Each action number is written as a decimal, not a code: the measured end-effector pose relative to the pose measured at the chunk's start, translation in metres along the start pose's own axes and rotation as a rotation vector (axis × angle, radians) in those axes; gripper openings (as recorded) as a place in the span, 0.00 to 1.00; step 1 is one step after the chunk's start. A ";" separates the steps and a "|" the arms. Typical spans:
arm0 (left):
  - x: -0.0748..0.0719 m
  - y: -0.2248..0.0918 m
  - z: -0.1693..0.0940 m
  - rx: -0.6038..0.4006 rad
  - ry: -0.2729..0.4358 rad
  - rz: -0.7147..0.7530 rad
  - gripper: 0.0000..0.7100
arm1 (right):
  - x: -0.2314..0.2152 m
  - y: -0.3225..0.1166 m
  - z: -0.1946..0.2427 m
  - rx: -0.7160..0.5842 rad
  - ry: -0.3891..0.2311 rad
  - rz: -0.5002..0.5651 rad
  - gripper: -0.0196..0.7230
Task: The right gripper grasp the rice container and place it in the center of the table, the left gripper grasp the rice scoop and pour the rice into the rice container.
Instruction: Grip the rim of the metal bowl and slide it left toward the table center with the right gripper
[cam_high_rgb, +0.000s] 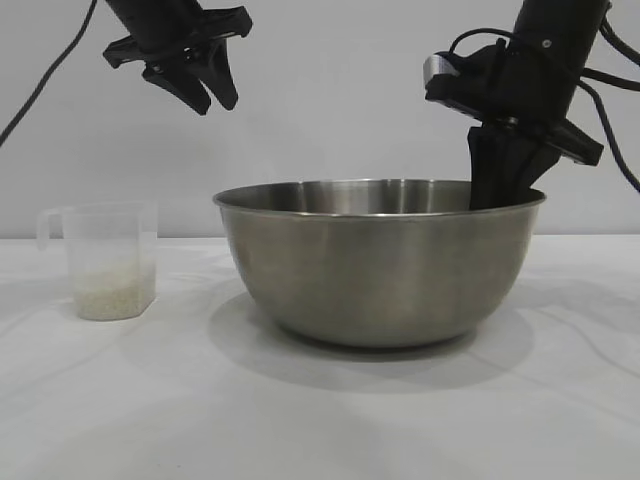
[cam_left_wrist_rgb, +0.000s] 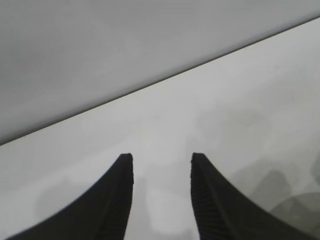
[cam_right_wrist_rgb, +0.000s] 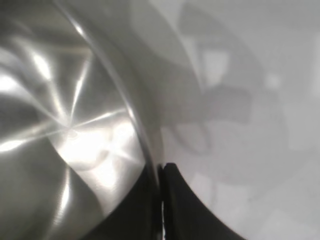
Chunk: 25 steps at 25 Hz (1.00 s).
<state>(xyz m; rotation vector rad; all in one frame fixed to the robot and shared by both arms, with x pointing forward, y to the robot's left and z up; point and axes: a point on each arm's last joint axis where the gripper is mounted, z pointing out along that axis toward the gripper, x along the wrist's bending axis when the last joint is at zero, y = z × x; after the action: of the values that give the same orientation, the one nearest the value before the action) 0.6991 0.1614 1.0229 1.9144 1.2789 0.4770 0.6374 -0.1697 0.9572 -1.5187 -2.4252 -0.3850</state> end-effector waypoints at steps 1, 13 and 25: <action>0.000 0.000 0.000 0.000 0.000 0.000 0.32 | 0.001 0.000 -0.002 0.004 0.002 -0.002 0.62; 0.000 0.000 0.000 0.000 0.000 0.000 0.32 | -0.004 0.001 -0.052 -0.160 -0.062 -0.005 0.66; 0.000 0.000 0.000 0.000 0.000 0.000 0.32 | -0.039 -0.024 -0.071 -0.370 -0.185 0.088 0.66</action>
<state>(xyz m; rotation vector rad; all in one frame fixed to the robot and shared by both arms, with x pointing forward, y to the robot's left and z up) 0.6991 0.1614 1.0229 1.9144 1.2789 0.4770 0.6379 -0.2376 1.0079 -1.8795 -2.5169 -0.7389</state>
